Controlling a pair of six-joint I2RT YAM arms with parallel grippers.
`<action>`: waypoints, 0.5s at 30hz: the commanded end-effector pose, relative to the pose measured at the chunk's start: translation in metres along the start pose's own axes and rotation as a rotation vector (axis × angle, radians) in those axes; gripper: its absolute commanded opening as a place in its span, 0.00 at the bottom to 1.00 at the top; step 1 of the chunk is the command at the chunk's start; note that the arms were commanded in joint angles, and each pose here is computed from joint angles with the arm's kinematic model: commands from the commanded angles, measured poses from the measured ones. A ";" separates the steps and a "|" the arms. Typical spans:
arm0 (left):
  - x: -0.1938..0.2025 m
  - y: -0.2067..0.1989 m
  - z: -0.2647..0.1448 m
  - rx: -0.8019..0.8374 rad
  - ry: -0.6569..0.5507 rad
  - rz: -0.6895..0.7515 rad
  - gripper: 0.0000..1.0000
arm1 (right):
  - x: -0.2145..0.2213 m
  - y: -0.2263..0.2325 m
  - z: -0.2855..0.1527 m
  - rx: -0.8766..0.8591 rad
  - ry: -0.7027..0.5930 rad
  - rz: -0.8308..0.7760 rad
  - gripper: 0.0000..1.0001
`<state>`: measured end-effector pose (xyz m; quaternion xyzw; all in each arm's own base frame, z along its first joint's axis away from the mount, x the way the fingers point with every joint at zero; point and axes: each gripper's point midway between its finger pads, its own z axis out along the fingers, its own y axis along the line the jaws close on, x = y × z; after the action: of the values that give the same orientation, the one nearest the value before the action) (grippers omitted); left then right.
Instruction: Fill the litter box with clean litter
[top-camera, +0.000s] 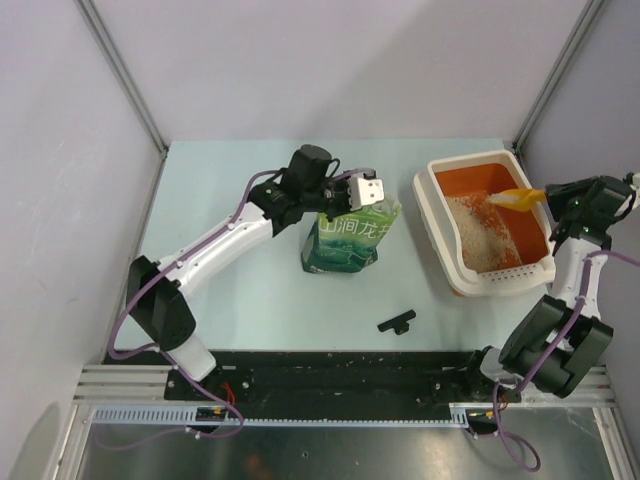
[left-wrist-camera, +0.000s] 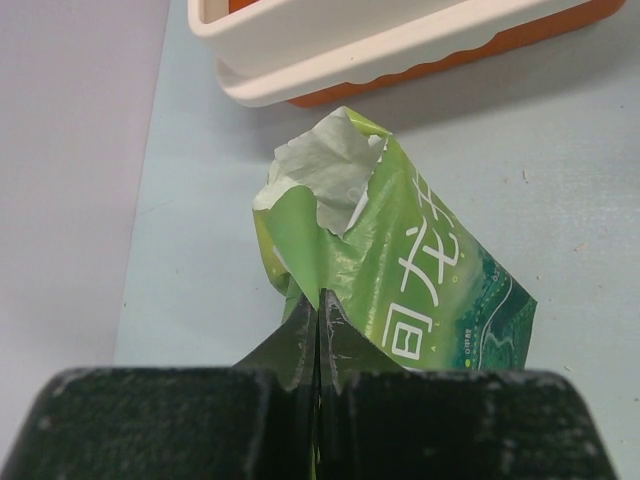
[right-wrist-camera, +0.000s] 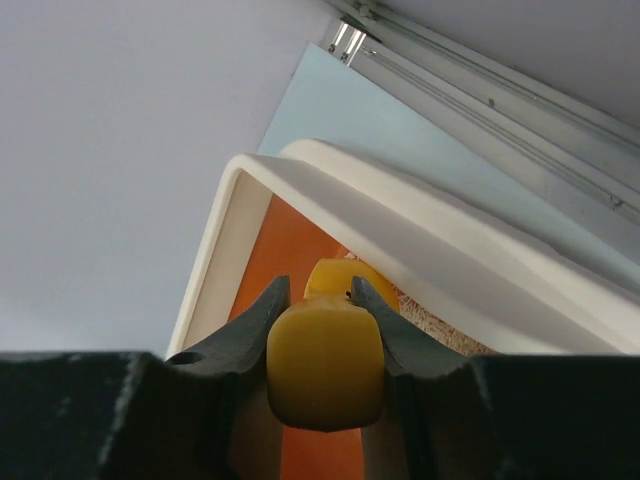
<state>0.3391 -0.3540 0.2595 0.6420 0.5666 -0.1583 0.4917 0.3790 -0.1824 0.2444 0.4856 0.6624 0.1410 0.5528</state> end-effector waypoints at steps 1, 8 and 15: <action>-0.032 -0.003 -0.015 0.000 -0.103 0.023 0.00 | -0.039 0.021 0.015 0.005 -0.137 -0.133 0.00; -0.032 -0.008 -0.019 0.007 -0.108 0.011 0.00 | -0.044 0.034 0.012 -0.001 -0.143 -0.181 0.00; -0.032 -0.013 -0.019 0.027 -0.118 0.008 0.00 | -0.048 0.026 -0.021 0.045 -0.157 -0.257 0.00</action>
<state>0.3294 -0.3502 0.2627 0.6390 0.5642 -0.1690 0.4948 0.3912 -0.1878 0.2502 0.4436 0.7015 0.0751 0.5527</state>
